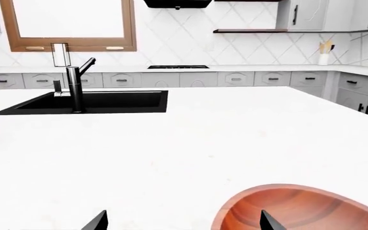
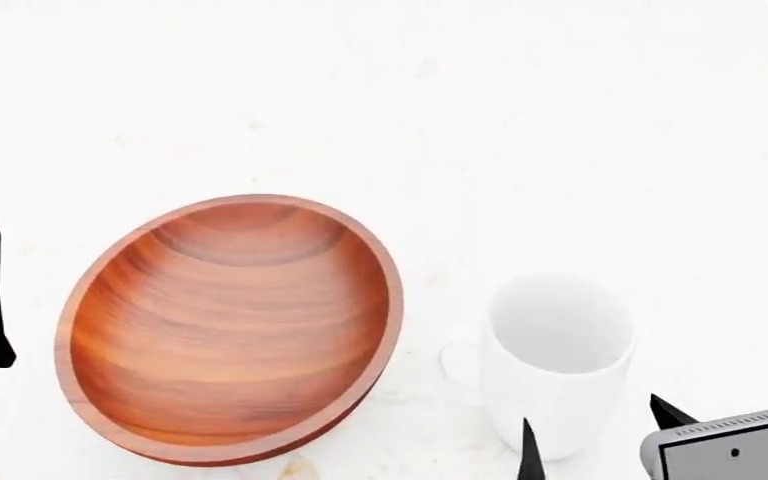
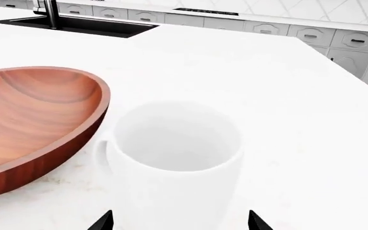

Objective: Place the cup inside the bowl on the dining table and move the bowl to any counter.

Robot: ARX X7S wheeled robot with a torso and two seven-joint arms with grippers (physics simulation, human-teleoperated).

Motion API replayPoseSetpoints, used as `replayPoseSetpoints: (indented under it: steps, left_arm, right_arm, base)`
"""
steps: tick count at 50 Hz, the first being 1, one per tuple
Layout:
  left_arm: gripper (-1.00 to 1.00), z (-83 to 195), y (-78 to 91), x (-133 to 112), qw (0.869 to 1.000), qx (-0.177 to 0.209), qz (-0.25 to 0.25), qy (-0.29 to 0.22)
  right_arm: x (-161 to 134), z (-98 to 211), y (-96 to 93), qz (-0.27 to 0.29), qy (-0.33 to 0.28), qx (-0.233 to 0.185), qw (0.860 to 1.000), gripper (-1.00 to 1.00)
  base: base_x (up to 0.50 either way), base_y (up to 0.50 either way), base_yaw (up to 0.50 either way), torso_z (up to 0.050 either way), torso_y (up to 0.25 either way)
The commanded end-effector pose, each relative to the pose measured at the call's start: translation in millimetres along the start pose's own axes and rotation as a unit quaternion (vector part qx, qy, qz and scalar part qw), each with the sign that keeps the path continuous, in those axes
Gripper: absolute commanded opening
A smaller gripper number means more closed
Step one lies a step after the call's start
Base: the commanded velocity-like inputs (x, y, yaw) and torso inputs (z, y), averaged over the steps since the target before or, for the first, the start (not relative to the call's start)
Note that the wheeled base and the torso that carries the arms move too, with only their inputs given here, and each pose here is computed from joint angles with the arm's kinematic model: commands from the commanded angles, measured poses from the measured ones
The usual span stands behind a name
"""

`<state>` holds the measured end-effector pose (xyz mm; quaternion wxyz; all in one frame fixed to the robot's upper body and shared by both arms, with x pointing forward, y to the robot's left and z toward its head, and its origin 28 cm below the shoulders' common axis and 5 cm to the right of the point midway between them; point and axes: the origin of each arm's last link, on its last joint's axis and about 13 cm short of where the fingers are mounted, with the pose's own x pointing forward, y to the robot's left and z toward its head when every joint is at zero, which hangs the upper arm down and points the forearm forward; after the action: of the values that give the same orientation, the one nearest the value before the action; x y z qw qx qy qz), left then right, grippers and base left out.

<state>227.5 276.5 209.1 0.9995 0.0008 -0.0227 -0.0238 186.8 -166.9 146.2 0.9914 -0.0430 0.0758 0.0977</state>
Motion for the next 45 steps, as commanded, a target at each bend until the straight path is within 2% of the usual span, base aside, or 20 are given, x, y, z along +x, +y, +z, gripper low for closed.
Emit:
replayPoseSetpoints:
  steps: [1, 21, 31, 34, 45]
  left_arm:
    - [1.00, -1.8, 2.6, 1.1, 1.000, -0.004, 0.007, 0.001]
    - [1.00, -4.8, 0.0, 2.1, 1.000, -0.004, 0.006, 0.007]
    - [1.00, -2.9, 6.4, -1.6, 1.000, -0.002, 0.010, 0.004]
    - [1.00, -3.9, 1.6, 1.2, 1.000, -0.001, 0.009, 0.005]
    - [1.00, -3.0, 2.5, 1.1, 1.000, -0.001, 0.009, 0.005]
  right_arm:
    - [11.6, -7.1, 0.1, 0.002, 0.008, 0.005, 1.000, 1.00]
    - [18.9, -12.0, 2.4, 0.000, 0.013, 0.009, 1.000, 1.00]
    - [23.7, -14.3, 3.0, 0.003, 0.015, 0.013, 1.000, 1.00]
    - [24.8, -13.7, 2.2, 0.001, 0.014, 0.013, 1.000, 1.00]
    - [28.0, -13.9, 3.4, 0.010, 0.017, 0.014, 1.000, 1.00]
  base:
    - [0.00, 0.00, 0.00, 0.000, 0.000]
    - [0.00, 0.00, 0.00, 0.000, 0.000]
    - [0.00, 0.00, 0.00, 0.000, 0.000]
    - [0.00, 0.00, 0.00, 0.000, 0.000]
    - [0.00, 0.00, 0.00, 0.000, 0.000]
